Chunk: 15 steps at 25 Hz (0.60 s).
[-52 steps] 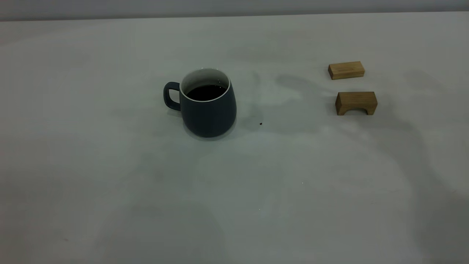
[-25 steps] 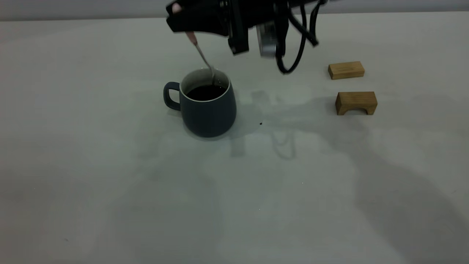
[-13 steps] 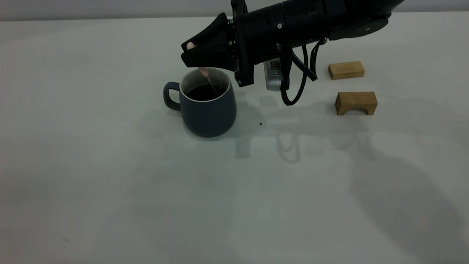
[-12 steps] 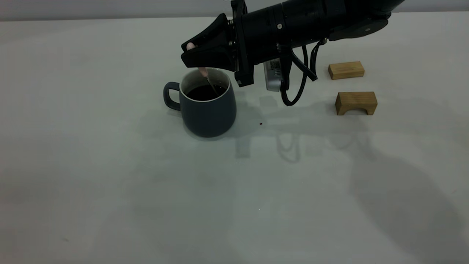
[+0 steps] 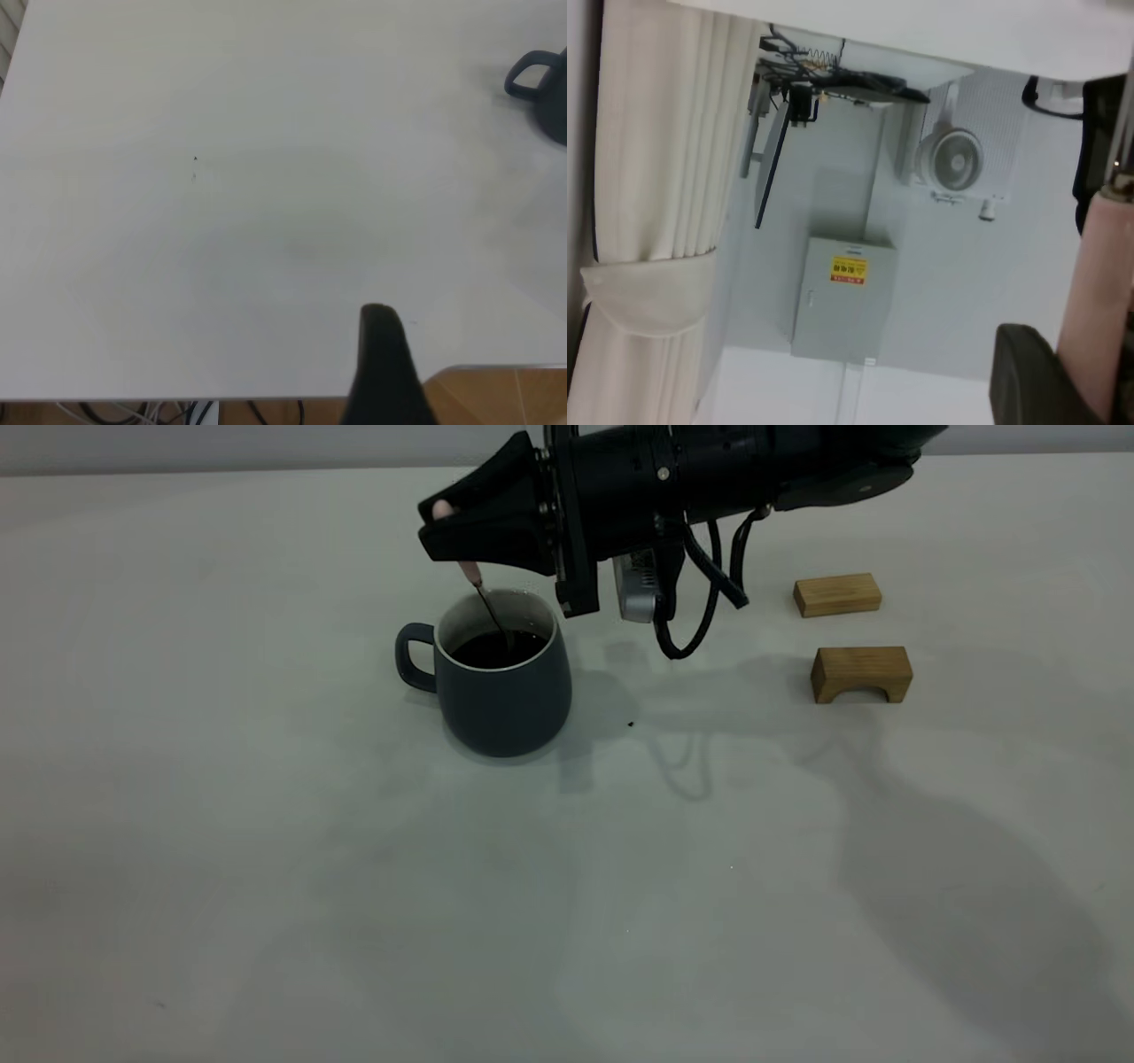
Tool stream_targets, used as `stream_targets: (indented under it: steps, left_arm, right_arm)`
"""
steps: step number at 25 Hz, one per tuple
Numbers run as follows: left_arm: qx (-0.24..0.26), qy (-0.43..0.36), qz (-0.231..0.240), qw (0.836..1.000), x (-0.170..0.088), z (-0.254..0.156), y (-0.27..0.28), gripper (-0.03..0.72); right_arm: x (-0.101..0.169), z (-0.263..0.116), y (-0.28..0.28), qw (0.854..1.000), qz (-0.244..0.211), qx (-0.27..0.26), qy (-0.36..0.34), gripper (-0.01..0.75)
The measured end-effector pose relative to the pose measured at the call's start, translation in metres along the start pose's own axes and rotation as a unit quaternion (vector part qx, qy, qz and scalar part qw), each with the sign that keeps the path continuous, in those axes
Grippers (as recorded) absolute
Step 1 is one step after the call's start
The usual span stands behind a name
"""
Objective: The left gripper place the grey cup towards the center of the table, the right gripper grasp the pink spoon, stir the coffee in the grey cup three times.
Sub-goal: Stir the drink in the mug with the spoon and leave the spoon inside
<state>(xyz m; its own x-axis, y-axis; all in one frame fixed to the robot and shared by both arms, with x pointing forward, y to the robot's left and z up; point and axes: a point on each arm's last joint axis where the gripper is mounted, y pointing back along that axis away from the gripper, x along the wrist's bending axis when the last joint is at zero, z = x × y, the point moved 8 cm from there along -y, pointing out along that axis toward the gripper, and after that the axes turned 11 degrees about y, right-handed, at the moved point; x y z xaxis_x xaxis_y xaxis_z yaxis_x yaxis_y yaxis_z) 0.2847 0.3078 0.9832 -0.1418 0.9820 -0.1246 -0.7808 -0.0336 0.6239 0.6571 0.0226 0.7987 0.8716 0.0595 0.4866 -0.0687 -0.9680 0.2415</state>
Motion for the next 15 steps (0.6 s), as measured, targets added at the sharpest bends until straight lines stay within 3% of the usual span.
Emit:
stream_targets:
  steps: [5,11,15]
  left_arm:
    - [0.0,0.0,0.0,1.0,0.0,0.0,0.0,0.586]
    - [0.0,0.0,0.0,1.0,0.0,0.0,0.0,0.586]
    - [0.0,0.0,0.0,1.0,0.0,0.0,0.0,0.586]
  right_arm:
    - [0.007,0.011,0.018,1.0,0.004,-0.008,-0.016,0.141]
    - [-0.004,0.014,0.025,0.996,-0.032,-0.011,-0.08,0.141]
    - [-0.01,0.01,0.01,0.995,-0.028,0.0,-0.1,0.141]
